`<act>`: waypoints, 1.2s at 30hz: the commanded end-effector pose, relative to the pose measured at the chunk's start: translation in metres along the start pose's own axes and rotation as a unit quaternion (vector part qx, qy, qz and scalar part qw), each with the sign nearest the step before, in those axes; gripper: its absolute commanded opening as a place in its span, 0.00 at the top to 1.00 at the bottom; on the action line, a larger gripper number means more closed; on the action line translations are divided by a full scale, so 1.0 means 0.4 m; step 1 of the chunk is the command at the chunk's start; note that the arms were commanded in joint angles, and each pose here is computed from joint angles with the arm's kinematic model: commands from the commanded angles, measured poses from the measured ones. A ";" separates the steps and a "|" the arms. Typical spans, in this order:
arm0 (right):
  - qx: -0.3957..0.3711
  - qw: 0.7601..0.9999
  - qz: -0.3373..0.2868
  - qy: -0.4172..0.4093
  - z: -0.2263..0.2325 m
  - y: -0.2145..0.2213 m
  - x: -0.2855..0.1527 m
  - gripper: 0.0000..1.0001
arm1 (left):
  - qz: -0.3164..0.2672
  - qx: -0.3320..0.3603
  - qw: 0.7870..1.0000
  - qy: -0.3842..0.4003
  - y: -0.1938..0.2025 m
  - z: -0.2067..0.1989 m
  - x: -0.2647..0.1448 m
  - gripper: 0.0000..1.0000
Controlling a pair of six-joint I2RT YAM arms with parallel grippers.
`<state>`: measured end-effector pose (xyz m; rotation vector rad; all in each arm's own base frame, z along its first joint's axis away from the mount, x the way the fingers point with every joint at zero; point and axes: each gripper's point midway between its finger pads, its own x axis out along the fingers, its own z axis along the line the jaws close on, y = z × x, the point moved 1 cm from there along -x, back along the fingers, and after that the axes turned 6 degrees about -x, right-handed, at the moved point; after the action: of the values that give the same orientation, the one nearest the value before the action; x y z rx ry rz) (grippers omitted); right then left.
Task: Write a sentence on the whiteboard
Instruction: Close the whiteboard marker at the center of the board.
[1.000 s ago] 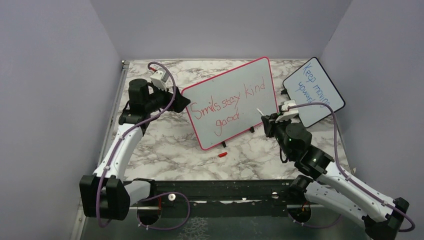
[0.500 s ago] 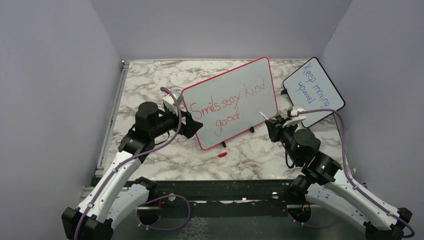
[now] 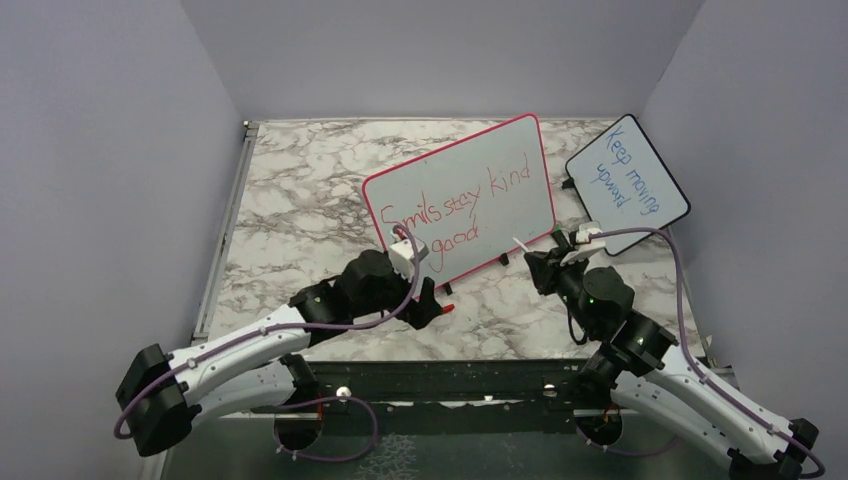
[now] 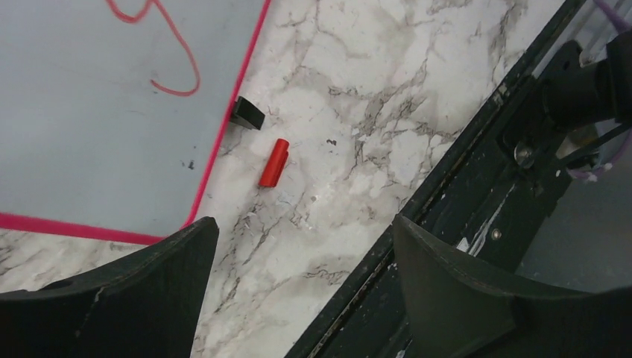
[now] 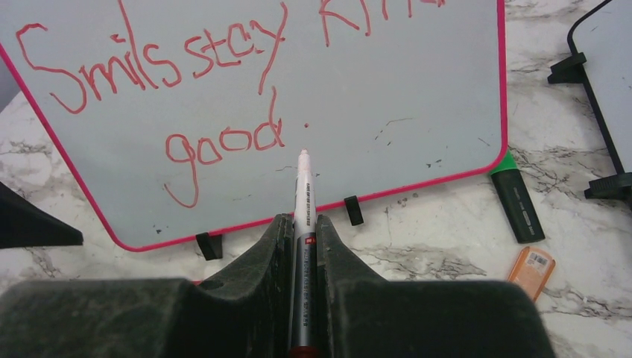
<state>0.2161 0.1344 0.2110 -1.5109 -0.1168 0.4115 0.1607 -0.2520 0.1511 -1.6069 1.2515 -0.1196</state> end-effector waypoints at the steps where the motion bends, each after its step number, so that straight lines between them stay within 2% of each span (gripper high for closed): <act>1: 0.016 1.000 -0.015 -0.017 0.015 -0.011 0.001 0.99 | -0.011 0.020 0.999 -0.043 -0.002 -0.015 0.060 0.17; 5: 0.020 0.999 -0.021 -0.016 0.011 -0.008 -0.005 0.99 | 0.042 0.059 0.996 -0.061 0.052 -0.026 0.125 0.22; 8: 0.025 0.999 -0.028 -0.018 0.008 -0.011 -0.012 0.99 | 0.071 0.078 0.992 -0.075 0.076 -0.015 0.163 0.34; 10: 0.027 0.999 -0.032 -0.016 0.004 -0.014 -0.017 0.99 | 0.082 0.090 0.989 -0.086 0.076 -0.008 0.183 0.38; 15: 0.028 0.999 -0.037 -0.013 -0.001 -0.020 -0.021 0.99 | 0.125 0.117 0.978 -0.116 0.100 0.022 0.216 0.54; 25: 0.028 0.999 -0.041 -0.013 -0.003 -0.021 -0.024 0.99 | 0.184 0.114 0.969 -0.118 0.156 0.060 0.251 0.58; 32: 0.028 0.999 -0.041 -0.011 -0.004 -0.020 -0.023 0.99 | 0.230 0.116 0.959 -0.115 0.210 0.082 0.264 0.64; 36: 0.027 0.999 -0.042 -0.008 -0.007 -0.020 -0.023 0.99 | 0.249 0.117 0.955 -0.109 0.232 0.083 0.261 0.72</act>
<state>0.2087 0.1301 0.2174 -1.4584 -0.1722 0.3797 0.1814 -0.3038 0.0295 -1.0982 1.2916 0.1852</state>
